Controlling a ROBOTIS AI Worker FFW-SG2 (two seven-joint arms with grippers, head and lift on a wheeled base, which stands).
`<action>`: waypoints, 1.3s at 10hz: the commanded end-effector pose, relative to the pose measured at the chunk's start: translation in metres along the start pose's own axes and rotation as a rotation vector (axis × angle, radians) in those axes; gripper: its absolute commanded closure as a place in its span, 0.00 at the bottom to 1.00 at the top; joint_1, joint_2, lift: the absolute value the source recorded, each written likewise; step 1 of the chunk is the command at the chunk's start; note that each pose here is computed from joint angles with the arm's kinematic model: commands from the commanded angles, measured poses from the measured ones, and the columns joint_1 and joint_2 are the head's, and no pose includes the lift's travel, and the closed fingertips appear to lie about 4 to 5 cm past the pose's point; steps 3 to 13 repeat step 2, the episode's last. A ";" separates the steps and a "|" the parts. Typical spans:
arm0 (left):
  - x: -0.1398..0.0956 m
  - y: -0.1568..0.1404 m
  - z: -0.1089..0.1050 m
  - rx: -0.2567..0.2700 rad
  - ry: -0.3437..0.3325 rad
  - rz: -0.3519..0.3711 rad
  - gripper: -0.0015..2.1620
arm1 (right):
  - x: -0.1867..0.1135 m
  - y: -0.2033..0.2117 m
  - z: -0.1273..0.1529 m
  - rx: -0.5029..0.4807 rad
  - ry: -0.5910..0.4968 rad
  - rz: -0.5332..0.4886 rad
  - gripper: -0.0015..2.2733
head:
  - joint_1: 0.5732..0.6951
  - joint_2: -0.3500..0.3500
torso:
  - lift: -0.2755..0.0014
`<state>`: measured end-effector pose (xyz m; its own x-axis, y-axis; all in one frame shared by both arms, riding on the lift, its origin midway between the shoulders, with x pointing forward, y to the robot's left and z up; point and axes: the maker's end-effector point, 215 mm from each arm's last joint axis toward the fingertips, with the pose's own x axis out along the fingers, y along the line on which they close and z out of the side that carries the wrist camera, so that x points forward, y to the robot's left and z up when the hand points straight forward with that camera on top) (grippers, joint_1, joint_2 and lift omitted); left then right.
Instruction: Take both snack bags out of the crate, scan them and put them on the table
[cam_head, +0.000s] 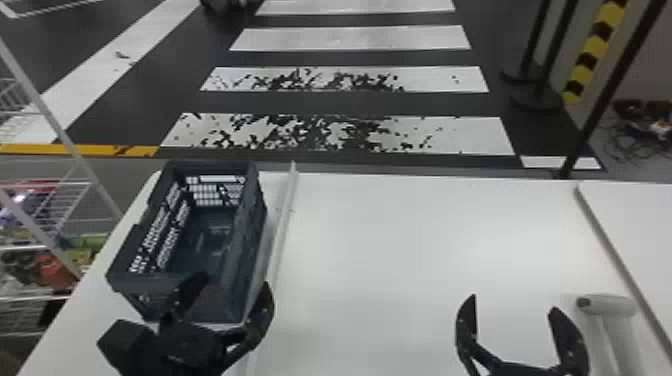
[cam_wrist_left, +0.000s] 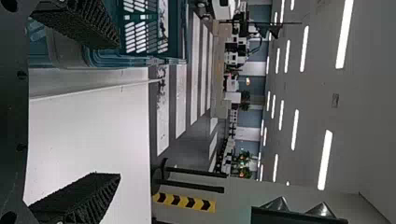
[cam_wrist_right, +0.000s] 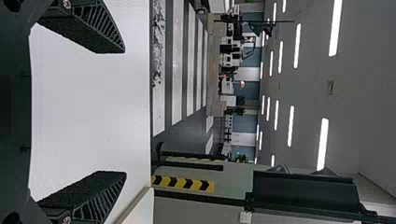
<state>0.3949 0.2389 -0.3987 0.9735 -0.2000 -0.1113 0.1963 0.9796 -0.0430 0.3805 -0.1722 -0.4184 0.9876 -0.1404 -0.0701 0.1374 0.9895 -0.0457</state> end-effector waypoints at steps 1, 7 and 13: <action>0.000 0.000 0.000 -0.001 0.000 -0.001 0.00 | 0.000 0.001 -0.001 0.001 0.001 0.001 0.03 | 1.00 0.64 | 0.66; 0.000 0.000 0.000 -0.001 0.000 -0.001 0.00 | 0.000 0.000 -0.001 0.000 0.001 0.000 0.03 | 1.00 0.64 | 0.66; 0.000 0.000 0.000 -0.001 0.000 -0.001 0.00 | 0.000 0.000 -0.001 0.000 0.001 0.000 0.03 | 1.00 0.64 | 0.66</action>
